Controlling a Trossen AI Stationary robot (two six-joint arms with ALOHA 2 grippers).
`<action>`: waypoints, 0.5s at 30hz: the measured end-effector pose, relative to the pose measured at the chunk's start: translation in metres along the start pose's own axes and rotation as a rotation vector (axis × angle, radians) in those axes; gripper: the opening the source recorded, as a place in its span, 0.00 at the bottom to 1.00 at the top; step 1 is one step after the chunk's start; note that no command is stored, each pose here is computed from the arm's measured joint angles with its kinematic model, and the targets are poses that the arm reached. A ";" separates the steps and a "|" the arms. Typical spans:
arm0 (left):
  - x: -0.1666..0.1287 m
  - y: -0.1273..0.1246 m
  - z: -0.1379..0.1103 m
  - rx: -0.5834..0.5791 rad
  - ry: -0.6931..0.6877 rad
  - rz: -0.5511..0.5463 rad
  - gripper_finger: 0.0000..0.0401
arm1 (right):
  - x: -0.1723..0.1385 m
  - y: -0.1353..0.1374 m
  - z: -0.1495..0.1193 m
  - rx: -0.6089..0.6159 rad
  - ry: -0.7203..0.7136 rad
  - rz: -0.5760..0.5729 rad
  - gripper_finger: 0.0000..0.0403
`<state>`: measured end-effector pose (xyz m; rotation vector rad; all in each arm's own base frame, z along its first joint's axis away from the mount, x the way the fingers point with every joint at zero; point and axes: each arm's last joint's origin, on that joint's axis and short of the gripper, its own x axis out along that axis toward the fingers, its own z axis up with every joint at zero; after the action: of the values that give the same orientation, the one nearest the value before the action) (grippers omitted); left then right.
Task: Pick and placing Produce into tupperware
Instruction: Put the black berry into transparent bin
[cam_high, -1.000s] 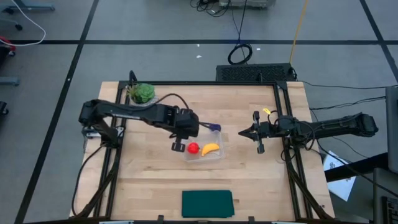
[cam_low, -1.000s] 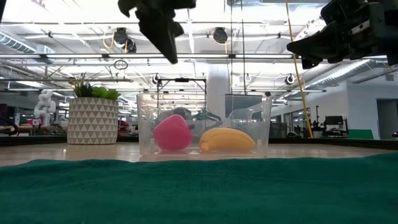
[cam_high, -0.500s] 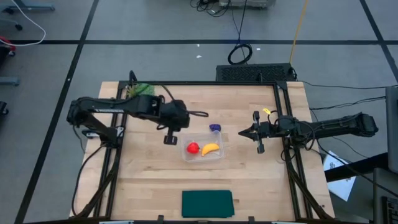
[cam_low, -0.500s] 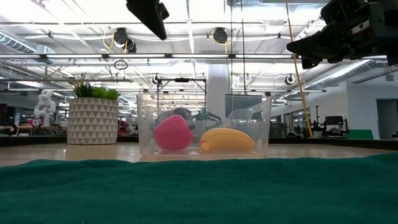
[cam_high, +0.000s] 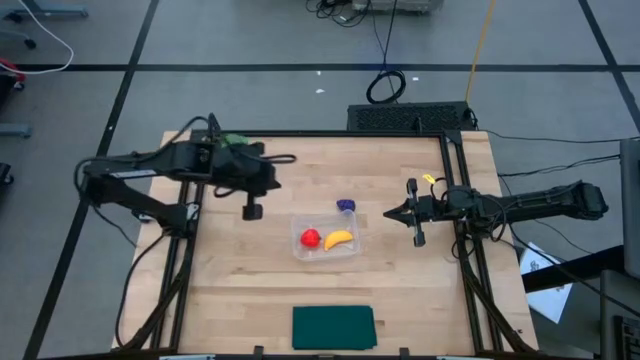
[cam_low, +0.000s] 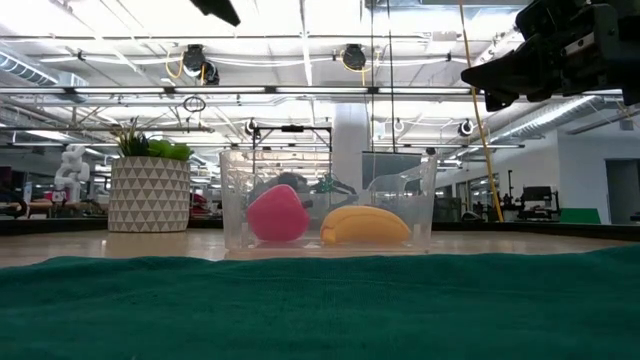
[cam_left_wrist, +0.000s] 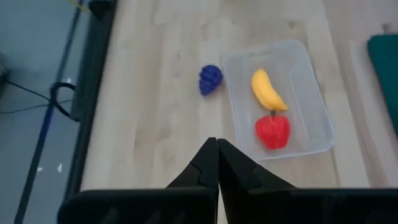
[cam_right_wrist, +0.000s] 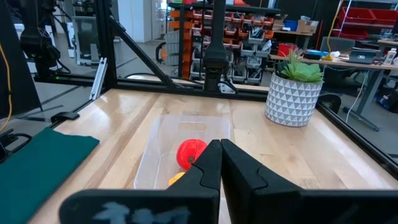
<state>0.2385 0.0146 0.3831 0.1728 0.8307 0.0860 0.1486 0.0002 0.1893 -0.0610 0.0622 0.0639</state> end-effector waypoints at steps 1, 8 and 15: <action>-0.004 0.001 -0.003 -0.005 -0.018 0.008 0.00 | 0.000 0.000 0.000 0.000 0.000 0.000 0.00; -0.020 0.004 -0.034 -0.051 -0.160 0.022 0.00 | 0.000 0.000 0.000 0.000 -0.002 0.000 0.00; -0.023 0.005 -0.060 -0.101 -0.231 -0.003 0.00 | 0.001 0.000 0.000 0.000 0.000 0.000 0.00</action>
<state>0.1785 0.0233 0.3608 0.0844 0.5949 0.1026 0.1491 0.0002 0.1891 -0.0608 0.0625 0.0637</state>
